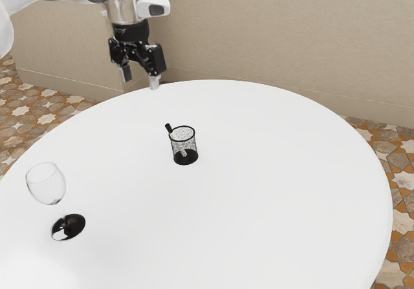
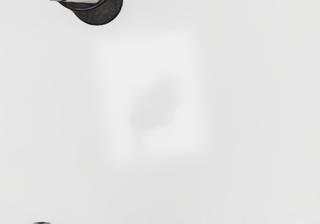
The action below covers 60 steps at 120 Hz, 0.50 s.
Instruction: Take the marker out of the pen holder and place it to the left of the pen holder.
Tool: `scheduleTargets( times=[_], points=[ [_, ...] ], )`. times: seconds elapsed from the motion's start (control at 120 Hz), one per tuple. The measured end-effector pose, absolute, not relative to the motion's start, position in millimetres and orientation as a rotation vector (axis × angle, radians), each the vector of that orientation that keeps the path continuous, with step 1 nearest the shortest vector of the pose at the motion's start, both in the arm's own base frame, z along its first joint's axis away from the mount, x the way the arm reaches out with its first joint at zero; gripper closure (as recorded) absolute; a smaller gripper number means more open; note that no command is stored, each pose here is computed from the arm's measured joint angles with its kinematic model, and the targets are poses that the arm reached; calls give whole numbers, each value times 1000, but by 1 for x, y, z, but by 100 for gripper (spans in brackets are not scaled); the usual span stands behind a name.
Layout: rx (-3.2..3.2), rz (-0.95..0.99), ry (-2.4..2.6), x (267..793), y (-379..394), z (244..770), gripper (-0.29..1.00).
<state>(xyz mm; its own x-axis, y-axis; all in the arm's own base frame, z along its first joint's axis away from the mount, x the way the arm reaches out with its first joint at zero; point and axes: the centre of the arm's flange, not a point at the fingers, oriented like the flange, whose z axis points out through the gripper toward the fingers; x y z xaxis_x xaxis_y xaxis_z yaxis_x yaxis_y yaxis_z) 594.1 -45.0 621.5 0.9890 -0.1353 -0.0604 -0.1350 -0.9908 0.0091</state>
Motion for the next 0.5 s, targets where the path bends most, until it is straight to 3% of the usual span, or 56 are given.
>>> scheduleTargets(
  times=[0.142, 0.358, 0.5],
  points=[
    [3134, -118, -243, 598, -44, 604, 0],
    [3110, -267, -33, 645, -22, 448, 0],
    [3038, -258, 150, 643, -23, 399, 0]
  ],
)
